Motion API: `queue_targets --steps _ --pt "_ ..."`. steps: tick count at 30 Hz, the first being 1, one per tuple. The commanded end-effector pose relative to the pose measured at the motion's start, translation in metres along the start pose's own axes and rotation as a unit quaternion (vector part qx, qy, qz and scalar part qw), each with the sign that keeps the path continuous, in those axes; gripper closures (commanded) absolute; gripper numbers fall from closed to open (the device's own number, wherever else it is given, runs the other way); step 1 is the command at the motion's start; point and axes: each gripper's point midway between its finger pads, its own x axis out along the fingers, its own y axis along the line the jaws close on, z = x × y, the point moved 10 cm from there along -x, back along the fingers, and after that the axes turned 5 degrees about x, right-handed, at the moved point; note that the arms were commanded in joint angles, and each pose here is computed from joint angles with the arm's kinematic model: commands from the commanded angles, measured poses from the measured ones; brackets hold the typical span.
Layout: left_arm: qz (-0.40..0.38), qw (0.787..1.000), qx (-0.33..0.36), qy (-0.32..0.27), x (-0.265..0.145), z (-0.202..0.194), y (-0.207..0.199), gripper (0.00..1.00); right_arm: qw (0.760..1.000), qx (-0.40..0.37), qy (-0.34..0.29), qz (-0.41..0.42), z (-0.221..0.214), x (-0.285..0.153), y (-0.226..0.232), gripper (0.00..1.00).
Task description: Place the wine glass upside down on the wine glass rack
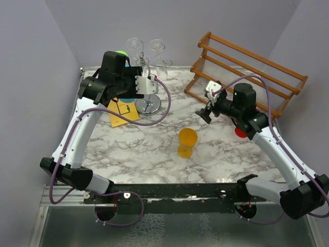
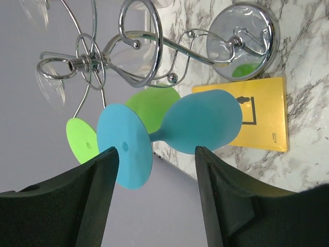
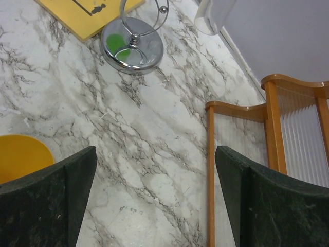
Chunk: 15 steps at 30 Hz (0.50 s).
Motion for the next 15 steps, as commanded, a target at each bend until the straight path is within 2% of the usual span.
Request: queue_targets --steps 1,7,8,9,15 --pt "0.004 0.998 -0.023 -0.052 -0.013 0.012 0.003 0.34 1.000 -0.004 0.007 0.015 0.001 0.002 0.000 0.03" --pt "0.022 0.991 -0.069 -0.116 -0.024 0.025 0.008 0.17 0.996 0.010 0.029 0.084 0.007 0.007 0.003 0.04" --pt "0.031 0.987 -0.085 -0.131 -0.026 0.029 0.010 0.12 0.993 0.014 0.036 0.108 0.008 0.007 0.006 0.05" --pt "0.042 0.983 -0.108 -0.144 -0.028 0.032 0.012 0.03 0.991 0.018 0.044 0.127 0.009 0.006 0.008 0.06" --pt "0.103 0.940 -0.268 -0.185 -0.033 0.042 0.019 0.01 0.977 0.023 0.096 0.189 0.007 0.004 0.024 0.10"
